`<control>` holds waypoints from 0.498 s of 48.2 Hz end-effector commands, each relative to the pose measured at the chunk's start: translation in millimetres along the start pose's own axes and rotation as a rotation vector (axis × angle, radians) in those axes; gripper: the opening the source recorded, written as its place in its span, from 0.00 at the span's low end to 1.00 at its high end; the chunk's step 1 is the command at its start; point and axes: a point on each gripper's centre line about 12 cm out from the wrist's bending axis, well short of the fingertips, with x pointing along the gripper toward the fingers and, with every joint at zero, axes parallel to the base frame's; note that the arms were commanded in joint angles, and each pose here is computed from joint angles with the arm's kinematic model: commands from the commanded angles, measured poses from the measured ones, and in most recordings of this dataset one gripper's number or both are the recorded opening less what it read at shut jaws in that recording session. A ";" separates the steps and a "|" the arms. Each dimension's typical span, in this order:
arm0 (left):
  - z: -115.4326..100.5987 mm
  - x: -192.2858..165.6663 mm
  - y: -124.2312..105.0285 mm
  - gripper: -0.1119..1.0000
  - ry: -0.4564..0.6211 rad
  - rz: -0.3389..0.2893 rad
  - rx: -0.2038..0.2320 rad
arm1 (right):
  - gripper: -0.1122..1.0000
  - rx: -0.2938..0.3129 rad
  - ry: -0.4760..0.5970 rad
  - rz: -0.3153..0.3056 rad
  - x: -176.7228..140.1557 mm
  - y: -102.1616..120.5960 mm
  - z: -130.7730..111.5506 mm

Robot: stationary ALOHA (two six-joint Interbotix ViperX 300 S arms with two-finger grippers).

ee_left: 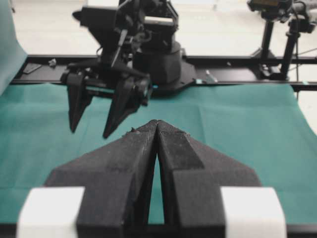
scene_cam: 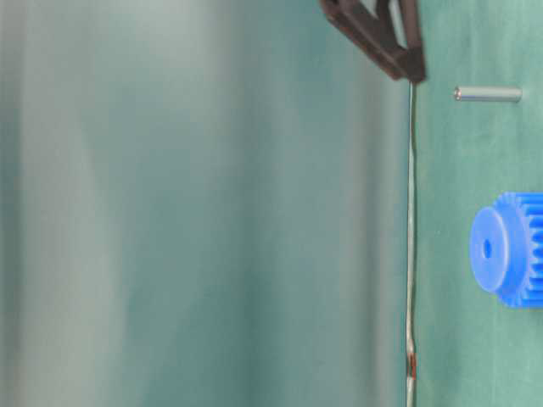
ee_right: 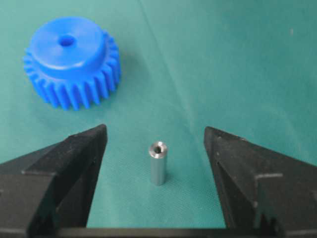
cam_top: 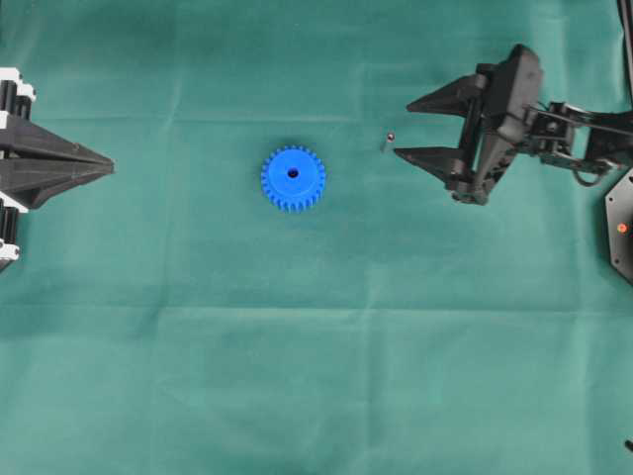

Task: Insert the shaft placed at a random location into the center hole of the medium gear at another random location.
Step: 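Move the open right gripper left over the silver shaft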

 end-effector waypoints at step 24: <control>5.9 2.9 -0.3 0.10 -0.008 -0.002 0.000 | 0.80 0.006 0.020 -0.011 28.1 -3.0 -8.6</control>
